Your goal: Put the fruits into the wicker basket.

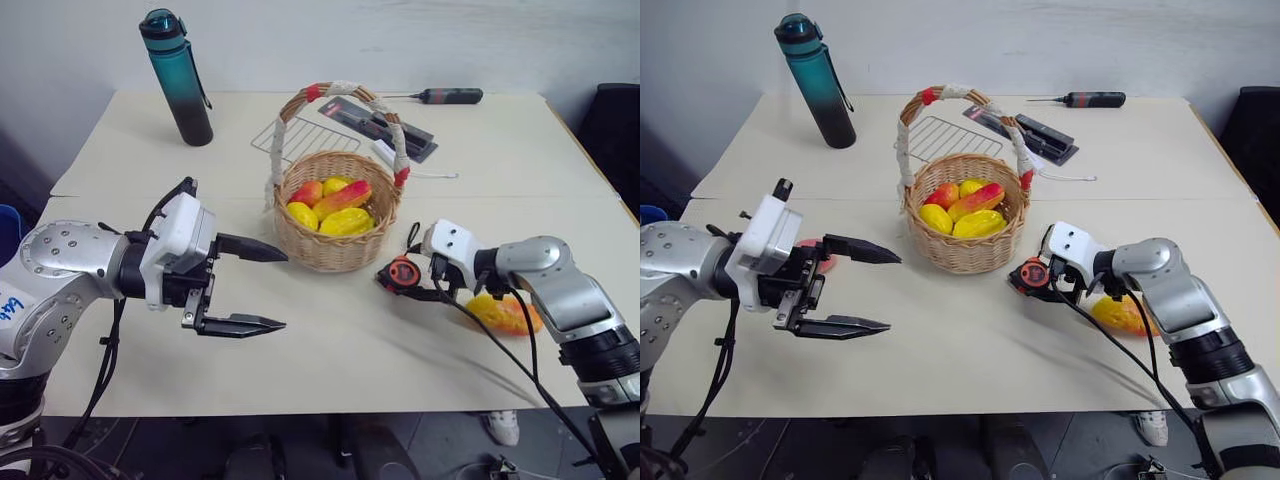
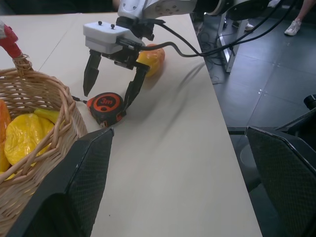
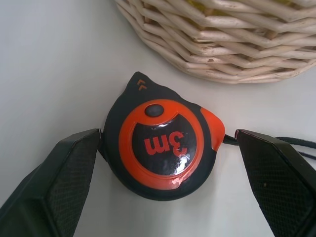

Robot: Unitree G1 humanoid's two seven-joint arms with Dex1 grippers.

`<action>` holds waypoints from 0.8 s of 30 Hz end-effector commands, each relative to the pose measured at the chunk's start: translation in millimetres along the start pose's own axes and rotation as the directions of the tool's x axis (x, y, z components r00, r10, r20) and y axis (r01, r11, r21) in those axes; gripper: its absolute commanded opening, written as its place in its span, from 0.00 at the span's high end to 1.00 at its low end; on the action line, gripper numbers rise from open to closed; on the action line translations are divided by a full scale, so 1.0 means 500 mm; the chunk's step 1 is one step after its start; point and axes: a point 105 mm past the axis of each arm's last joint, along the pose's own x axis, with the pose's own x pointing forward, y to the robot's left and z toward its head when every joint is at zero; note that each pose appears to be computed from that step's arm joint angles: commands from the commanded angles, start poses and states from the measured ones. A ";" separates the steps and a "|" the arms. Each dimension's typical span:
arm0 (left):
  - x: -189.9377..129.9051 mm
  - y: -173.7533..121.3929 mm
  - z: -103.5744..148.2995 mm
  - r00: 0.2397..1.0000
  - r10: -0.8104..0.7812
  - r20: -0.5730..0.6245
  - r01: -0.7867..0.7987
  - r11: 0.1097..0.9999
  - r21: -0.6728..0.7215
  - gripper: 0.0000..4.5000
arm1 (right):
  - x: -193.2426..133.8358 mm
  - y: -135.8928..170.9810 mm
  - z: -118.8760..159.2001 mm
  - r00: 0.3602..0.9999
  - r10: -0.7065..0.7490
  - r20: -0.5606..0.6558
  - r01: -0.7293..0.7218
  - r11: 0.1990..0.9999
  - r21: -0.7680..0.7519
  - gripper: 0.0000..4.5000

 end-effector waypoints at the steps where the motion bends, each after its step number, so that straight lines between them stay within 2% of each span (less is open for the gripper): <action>1: 0.000 0.004 0.012 1.000 0.014 0.005 -0.015 0.999 0.042 0.00 | 0.010 0.000 -0.016 0.999 0.006 -0.048 -0.006 1.000 0.000 0.00; 4: 0.001 0.005 0.016 1.000 0.019 0.008 -0.019 0.999 0.047 0.00 | 0.019 0.005 -0.020 0.999 0.023 -0.043 -0.022 0.999 0.031 0.00; 5: 0.001 0.006 0.016 1.000 0.020 0.008 -0.020 0.999 0.049 0.00 | 0.022 0.007 -0.020 0.999 0.027 -0.038 -0.025 0.998 0.052 0.04; 9: 0.003 0.007 0.019 1.000 0.023 0.008 -0.023 0.998 0.055 0.00 | 0.028 0.014 -0.023 0.998 0.051 -0.029 -0.048 0.994 0.096 0.25; 12: 0.006 0.009 0.023 1.000 0.023 0.012 -0.024 0.998 0.060 0.00 | 0.028 0.015 -0.022 0.998 0.053 -0.023 -0.050 0.993 0.106 0.46; 13: 0.006 0.010 0.024 1.000 0.024 0.013 -0.025 0.998 0.062 0.00 | 0.028 0.016 -0.022 0.998 0.055 -0.027 -0.052 0.994 0.097 0.50; 18: 0.008 0.017 0.026 1.000 0.025 0.017 -0.026 0.997 0.068 0.00 | 0.026 0.015 -0.018 0.999 0.049 -0.024 -0.047 0.996 0.075 0.50; 21: 0.009 0.020 0.026 1.000 0.025 0.019 -0.026 0.997 0.070 0.00 | 0.018 0.018 -0.006 0.998 0.056 -0.002 -0.056 0.995 0.081 0.38; 24: 0.010 0.022 0.026 0.999 0.027 0.021 -0.029 0.997 0.073 0.00 | 0.007 0.016 0.008 0.999 0.038 0.020 -0.040 0.996 0.081 0.16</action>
